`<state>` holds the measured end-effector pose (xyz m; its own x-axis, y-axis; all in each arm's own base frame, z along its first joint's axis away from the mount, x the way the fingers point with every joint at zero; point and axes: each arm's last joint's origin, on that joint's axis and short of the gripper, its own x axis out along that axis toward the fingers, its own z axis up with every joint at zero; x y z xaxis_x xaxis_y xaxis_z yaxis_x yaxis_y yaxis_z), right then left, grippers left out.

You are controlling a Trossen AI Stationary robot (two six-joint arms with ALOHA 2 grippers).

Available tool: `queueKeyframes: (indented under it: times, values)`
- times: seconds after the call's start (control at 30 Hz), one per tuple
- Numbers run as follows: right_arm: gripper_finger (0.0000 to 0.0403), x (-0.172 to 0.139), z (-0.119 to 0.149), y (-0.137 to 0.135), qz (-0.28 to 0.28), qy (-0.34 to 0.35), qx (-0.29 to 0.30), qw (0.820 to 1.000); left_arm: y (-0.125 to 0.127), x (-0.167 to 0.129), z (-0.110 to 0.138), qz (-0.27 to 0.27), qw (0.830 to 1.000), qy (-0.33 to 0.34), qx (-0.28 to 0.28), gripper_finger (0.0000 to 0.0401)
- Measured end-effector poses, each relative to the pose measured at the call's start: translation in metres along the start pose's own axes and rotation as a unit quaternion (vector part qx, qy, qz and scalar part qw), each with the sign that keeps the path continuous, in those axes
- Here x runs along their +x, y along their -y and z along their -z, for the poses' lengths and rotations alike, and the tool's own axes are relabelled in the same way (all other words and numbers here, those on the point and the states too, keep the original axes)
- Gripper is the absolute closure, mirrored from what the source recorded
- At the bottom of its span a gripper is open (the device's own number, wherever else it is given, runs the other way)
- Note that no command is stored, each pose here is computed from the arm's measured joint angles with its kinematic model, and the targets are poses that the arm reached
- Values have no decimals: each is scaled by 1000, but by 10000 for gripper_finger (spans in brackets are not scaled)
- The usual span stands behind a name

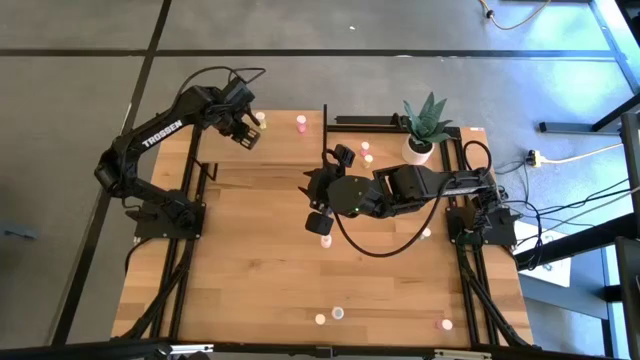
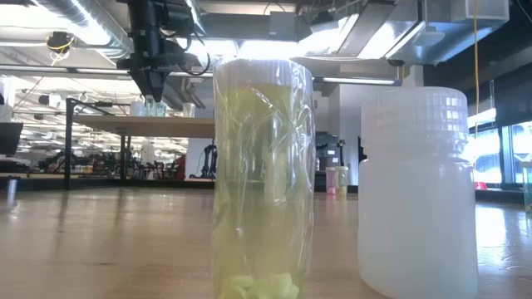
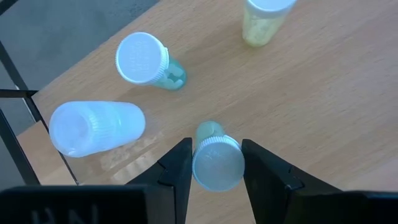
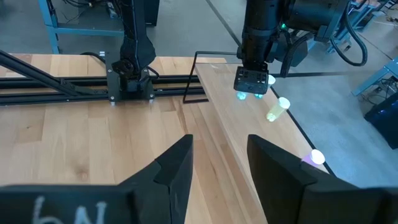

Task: Pick and place medicine bottles onto shelf by color
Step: Put the bottom blue pill bottle aligned with the other blue pill bottle on the shelf

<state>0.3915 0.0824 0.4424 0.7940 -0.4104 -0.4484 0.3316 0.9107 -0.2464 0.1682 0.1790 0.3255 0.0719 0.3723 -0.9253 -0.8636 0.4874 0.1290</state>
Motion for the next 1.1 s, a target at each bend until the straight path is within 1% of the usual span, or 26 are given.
queueKeyframes:
  times: [0.23, 0.7, 0.8, 1.1]
  values:
    - [249, 0, 0, 0, 0, 0, 0, 1000, 1, 0, 0, 10, 1000, -2, -1, 285]
    - [249, 0, 0, 0, 0, 0, 0, 1000, 1, 0, 0, 10, 1000, -2, -3, 282]
    - [249, 0, 0, 0, -1, 0, 0, 1000, 1, 0, 0, 11, 1000, -2, -14, 282]
    - [249, 0, 0, 0, -1, -1, 0, 1000, 1, 0, 0, 11, 1000, -2, -15, 282]
